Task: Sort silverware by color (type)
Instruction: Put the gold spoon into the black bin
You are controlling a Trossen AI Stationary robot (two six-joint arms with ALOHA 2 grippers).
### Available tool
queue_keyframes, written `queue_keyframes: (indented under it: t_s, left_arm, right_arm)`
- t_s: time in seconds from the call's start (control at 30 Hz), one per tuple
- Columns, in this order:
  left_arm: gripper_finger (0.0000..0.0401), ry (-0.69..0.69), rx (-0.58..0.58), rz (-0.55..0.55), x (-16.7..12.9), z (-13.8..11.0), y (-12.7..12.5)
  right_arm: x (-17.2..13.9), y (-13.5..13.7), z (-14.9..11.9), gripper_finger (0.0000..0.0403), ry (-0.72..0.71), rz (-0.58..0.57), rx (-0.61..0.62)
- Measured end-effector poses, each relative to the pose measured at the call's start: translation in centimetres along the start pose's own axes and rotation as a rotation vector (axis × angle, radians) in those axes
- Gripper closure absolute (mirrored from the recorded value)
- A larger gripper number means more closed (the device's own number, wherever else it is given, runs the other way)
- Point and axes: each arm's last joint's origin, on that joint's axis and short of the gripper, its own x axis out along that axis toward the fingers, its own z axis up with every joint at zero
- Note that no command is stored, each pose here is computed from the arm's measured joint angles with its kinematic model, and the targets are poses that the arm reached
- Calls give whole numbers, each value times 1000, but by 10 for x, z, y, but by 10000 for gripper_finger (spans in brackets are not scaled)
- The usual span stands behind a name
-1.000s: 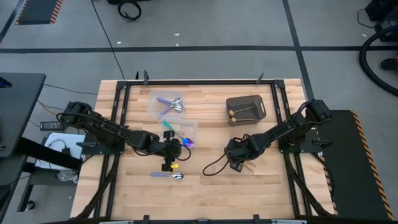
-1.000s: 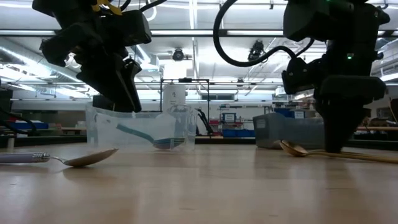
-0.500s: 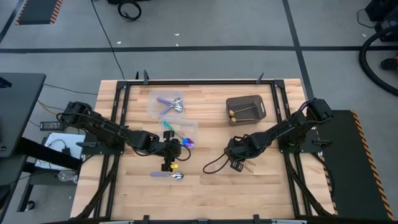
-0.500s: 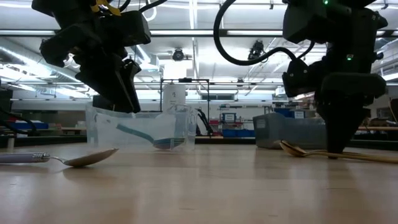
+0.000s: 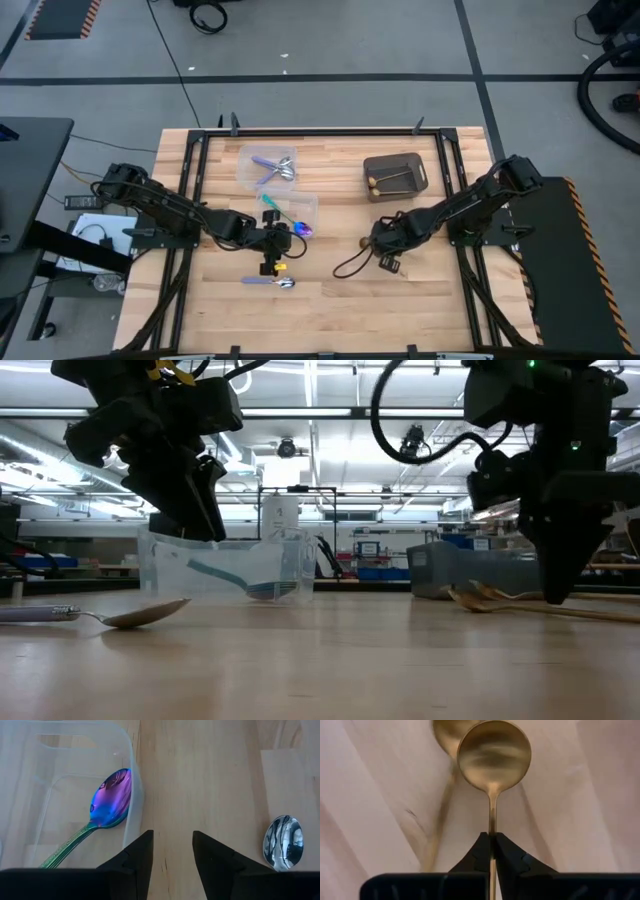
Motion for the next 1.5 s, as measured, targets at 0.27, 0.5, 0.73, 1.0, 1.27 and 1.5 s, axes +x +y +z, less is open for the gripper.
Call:
queue_keyframes:
  t_s: [0.27,0.5,0.73,1.0,1.27,1.5]
  left_arm:
    - [257,-3,-16,-1,0,0,0]
    - [257,-6,-24,-1,0,1,0]
    - [257,-5,-28,-1,0,1,0]
    - [257,-4,-60,-3,0,0,-1]
    - [257,-5,-64,-12,-1,-1,-5]
    - [257,-4,-65,-13,-1,-1,-6]
  right_arm:
    - [-3,-7,0,389,27,-32,-159]
    - [-4,-12,0,388,34,-100,-426]
    - [-23,-16,6,388,42,-346,-637]
    - [-41,-25,15,387,61,-630,-849]
    - [-43,-52,30,387,152,-821,-928]
    - [-43,-78,43,388,248,-794,-934]
